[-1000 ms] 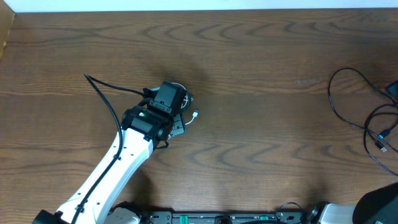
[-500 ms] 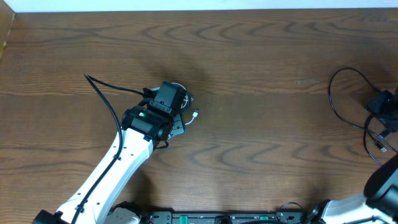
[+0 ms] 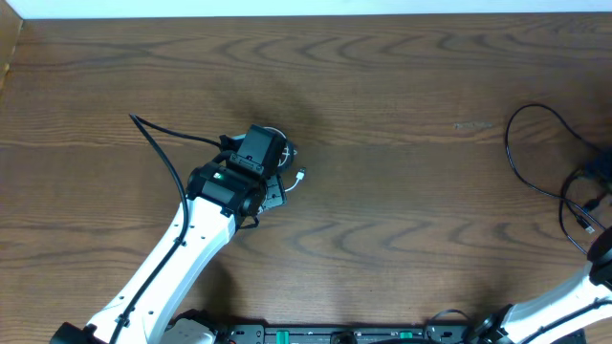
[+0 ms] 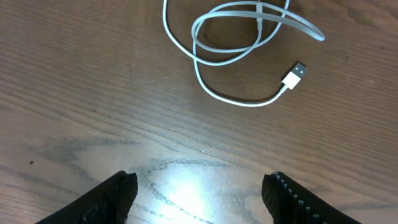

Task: Untangle cables
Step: 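Drop the black cable off the table's right edge with the right gripper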

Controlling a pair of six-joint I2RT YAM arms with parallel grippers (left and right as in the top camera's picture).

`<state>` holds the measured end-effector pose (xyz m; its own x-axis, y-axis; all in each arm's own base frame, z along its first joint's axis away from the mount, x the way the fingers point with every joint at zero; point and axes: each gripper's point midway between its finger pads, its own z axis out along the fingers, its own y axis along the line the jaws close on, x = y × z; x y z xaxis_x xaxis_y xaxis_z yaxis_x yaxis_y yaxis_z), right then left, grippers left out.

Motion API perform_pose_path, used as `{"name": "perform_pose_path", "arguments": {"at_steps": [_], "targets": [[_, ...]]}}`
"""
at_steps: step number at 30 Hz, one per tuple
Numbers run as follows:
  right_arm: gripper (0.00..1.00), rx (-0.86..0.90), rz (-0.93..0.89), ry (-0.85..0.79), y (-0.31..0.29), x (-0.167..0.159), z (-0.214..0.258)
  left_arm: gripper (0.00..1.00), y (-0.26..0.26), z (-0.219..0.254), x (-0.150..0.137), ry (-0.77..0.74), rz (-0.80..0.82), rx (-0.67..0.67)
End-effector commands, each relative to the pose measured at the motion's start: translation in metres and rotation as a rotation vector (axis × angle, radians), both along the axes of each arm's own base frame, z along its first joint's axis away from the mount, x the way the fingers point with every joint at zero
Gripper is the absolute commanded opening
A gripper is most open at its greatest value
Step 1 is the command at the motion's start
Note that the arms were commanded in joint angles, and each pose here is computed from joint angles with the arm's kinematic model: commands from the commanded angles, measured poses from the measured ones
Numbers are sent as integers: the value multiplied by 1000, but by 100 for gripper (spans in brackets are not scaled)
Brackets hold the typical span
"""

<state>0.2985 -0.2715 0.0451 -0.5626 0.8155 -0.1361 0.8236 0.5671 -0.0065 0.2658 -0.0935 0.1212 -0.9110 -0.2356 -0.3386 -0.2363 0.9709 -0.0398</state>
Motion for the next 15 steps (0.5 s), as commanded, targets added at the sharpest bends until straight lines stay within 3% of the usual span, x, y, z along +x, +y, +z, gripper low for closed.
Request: {"name": "perform_pose_path", "arguments": {"at_steps": [1,15], "targets": [[63,-26,-40,5,-20,-13,-4,70,1,4,0,-9,15,-6],[60,-22,-74,-30,-18,-16,-28,70,1,4,0,-9,15,-6]]}}
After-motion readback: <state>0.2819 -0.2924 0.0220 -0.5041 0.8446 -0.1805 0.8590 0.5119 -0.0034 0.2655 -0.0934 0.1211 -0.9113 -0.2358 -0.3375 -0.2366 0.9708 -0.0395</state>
